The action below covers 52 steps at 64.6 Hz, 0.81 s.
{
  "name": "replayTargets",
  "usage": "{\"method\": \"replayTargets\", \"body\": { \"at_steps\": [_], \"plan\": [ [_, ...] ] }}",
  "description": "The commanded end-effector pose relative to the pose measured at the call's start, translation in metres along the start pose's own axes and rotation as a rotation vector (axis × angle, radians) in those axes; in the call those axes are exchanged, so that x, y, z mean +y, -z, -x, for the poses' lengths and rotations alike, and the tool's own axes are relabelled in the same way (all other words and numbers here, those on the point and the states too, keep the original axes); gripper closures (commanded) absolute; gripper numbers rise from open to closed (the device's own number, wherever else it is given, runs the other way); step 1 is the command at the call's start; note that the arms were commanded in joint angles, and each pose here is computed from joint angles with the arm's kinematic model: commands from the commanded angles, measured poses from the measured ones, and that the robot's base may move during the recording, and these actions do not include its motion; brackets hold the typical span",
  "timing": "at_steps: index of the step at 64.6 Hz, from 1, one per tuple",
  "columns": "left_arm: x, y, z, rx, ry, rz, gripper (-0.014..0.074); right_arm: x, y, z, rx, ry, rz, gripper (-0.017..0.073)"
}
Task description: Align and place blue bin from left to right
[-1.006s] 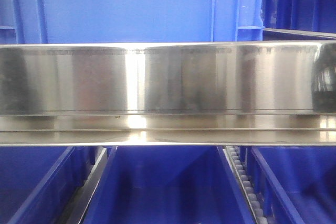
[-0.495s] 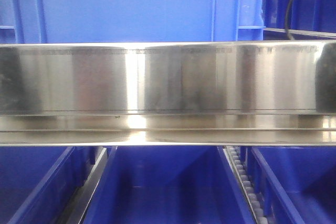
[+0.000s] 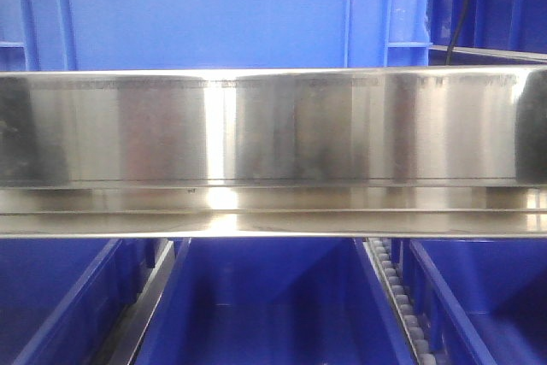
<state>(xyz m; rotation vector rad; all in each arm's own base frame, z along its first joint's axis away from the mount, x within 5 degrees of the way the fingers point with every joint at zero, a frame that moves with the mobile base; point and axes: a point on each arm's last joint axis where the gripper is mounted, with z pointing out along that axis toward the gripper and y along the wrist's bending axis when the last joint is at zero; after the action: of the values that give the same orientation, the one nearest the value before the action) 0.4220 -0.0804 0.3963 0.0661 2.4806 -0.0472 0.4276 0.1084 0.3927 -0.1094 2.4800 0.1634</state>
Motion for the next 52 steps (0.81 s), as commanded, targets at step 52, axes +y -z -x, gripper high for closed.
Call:
{"method": "replayTargets", "body": {
  "at_steps": [52],
  "plan": [
    [0.010, -0.006, 0.002, 0.001, 0.009, -0.003, 0.0120, 0.002, -0.012, 0.001, 0.006, -0.022, 0.009, 0.0304]
  ]
}}
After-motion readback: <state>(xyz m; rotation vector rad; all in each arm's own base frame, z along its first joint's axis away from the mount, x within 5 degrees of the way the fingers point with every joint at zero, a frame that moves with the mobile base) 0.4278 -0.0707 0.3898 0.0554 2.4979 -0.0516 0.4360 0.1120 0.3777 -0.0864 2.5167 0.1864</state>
